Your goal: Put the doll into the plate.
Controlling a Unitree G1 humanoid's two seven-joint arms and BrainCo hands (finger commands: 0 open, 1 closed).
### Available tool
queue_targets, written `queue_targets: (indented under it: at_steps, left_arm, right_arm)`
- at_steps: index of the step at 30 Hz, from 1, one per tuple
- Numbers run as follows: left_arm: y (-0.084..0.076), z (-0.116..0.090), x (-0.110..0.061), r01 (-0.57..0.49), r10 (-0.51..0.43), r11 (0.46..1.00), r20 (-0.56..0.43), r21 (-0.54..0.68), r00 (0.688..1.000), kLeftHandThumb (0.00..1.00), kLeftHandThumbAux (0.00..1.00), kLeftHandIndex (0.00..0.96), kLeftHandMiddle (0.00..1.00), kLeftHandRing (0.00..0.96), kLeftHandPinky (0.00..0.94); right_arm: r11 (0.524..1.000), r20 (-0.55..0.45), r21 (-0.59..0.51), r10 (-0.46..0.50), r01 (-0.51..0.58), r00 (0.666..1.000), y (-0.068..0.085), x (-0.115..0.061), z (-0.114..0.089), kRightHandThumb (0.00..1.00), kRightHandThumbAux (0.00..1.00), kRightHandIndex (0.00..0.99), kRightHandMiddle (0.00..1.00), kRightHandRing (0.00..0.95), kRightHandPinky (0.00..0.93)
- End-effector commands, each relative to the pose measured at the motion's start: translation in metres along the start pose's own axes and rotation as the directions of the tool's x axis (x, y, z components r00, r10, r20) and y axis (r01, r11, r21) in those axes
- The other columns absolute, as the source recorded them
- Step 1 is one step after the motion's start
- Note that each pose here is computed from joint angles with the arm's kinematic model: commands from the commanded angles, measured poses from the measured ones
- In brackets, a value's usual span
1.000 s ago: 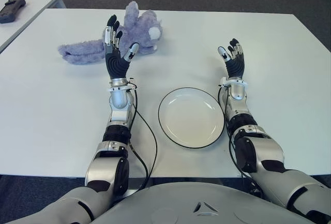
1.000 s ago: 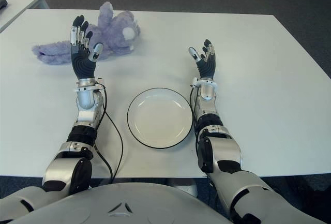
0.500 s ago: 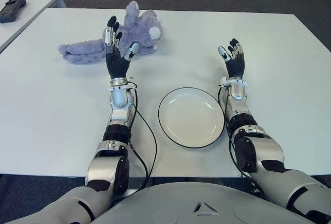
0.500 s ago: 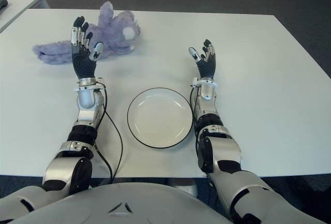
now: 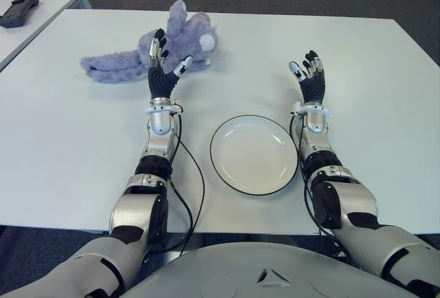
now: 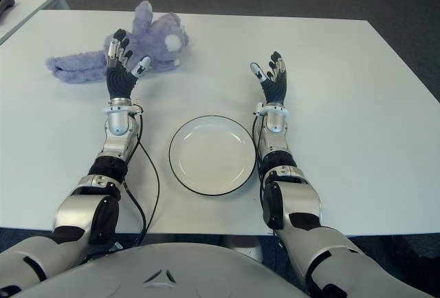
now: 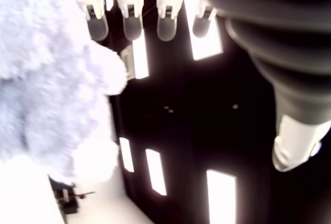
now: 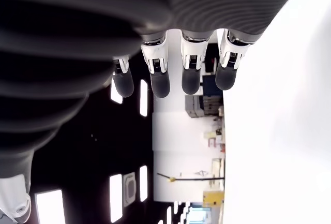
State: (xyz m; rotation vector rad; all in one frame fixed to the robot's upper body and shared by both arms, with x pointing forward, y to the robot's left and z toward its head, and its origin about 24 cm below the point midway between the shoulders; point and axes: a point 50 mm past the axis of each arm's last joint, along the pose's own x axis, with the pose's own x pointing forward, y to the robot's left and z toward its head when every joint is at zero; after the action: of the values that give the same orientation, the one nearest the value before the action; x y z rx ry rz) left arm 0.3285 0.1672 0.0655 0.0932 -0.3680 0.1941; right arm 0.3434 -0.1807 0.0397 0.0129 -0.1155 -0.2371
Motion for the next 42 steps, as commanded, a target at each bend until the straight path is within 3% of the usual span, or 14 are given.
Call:
queue_targets:
  at_steps: [1, 13, 24, 42]
  left_arm:
    - [0.013, -0.041, -0.028, 0.051, -0.011, 0.982, -0.215, 0.18, 0.977, 0.0, 0.621, 0.0, 0.0, 0.0, 0.0]
    - [0.013, -0.04, -0.02, 0.043, -0.004, 0.984, -0.222, 0.173, 0.975, 0.0, 0.556, 0.0, 0.0, 0.0, 0.0]
    - [0.013, -0.033, -0.001, 0.025, 0.009, 0.988, -0.227, 0.149, 0.974, 0.0, 0.527, 0.0, 0.0, 0.0, 0.0]
    - [0.017, -0.016, 0.015, 0.003, 0.02, 0.984, -0.128, 0.175, 0.992, 0.0, 0.53, 0.0, 0.0, 0.0, 0.0]
  right_arm:
    - [0.995, -0.594, -0.069, -0.104, 0.079, 0.798, -0.029, -0.157, -0.136, 0.0, 0.562, 0.061, 0.09, 0.062, 0.044]
    - [0.994, -0.595, -0.077, -0.106, 0.075, 0.797, -0.029, -0.157, -0.137, 0.0, 0.578, 0.066, 0.087, 0.059, 0.055]
    - [0.995, -0.606, -0.067, -0.103, 0.078, 0.789, -0.029, -0.157, -0.137, 0.0, 0.577, 0.07, 0.088, 0.057, 0.046]
    - [0.994, -0.605, -0.067, -0.112, 0.09, 0.789, -0.03, -0.157, -0.137, 0.0, 0.575, 0.064, 0.089, 0.059, 0.041]
